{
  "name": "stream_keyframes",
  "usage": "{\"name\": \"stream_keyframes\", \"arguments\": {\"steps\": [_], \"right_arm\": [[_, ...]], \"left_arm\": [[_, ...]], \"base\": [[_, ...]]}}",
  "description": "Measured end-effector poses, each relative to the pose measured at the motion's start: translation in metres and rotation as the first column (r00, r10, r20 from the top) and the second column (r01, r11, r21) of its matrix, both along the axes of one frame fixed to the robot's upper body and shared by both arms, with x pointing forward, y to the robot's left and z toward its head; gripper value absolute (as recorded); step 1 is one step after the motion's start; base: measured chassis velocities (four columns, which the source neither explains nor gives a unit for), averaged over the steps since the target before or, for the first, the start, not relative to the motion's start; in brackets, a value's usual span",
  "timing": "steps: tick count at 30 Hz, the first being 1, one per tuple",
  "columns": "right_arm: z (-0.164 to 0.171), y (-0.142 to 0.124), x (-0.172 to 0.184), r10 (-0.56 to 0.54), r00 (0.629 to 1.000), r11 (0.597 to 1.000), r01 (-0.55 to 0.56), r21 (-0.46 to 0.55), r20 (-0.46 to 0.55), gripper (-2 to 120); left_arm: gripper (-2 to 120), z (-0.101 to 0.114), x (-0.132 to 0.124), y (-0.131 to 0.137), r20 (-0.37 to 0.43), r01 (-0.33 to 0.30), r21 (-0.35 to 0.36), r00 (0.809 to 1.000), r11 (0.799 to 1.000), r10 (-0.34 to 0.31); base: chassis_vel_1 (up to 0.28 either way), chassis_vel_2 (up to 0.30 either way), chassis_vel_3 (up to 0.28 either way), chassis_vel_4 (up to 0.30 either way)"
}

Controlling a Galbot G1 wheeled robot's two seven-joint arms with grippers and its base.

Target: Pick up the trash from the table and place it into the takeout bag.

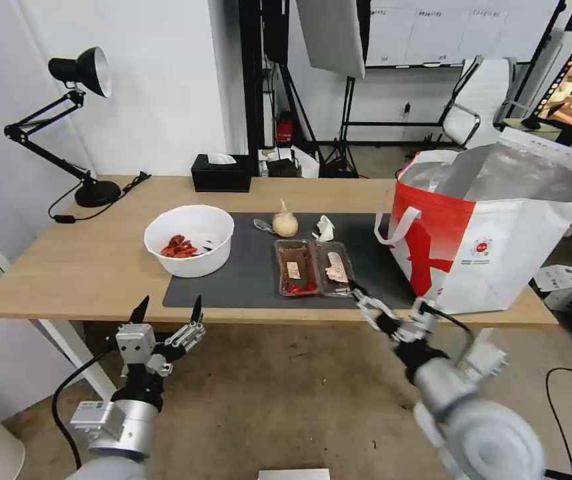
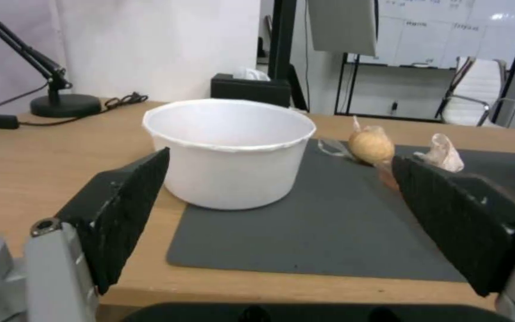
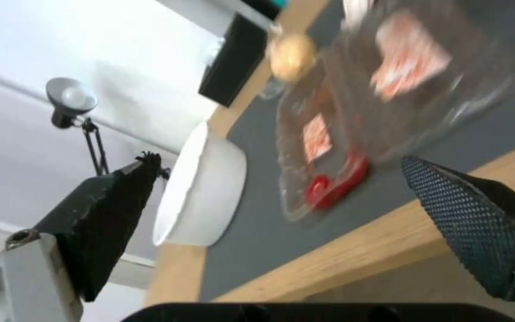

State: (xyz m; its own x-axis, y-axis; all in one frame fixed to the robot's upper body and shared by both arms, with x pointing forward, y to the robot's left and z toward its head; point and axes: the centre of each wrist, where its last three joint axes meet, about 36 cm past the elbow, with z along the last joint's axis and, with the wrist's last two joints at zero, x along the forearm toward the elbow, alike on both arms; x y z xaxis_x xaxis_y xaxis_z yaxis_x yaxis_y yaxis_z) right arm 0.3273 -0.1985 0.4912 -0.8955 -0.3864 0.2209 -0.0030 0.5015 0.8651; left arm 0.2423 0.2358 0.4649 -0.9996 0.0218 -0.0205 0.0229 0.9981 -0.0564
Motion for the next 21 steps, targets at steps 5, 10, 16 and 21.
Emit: {"name": "stream_keyframes", "arguments": {"steps": [5,10,16,21], "right_arm": [[-0.009,0.020,0.027,0.009,0.997,0.999,-0.005,0.046,-0.072,100],[-0.013,0.033,0.051,-0.004,0.993,0.999,0.009,0.042,-0.114,100],[-0.016,0.058,0.084,-0.011,0.987,0.999,0.018,0.038,-0.159,100],[-0.017,0.069,0.091,-0.024,0.980,0.999,0.032,0.038,-0.196,100]], "left_arm": [[100,-0.002,-0.003,0.003,-0.012,-0.012,0.007,1.000,1.000,0.012],[100,-0.003,-0.004,0.005,-0.020,-0.022,0.009,1.000,1.000,0.022],[100,-0.005,-0.007,0.008,-0.031,-0.041,0.017,0.999,0.999,0.042],[100,-0.005,-0.007,0.010,-0.032,-0.058,0.021,0.998,0.998,0.059]], "base": [[0.000,0.000,0.000,0.000],[0.000,0.000,0.000,0.000],[0.000,0.000,0.000,0.000],[0.000,0.000,0.000,0.000]]}}
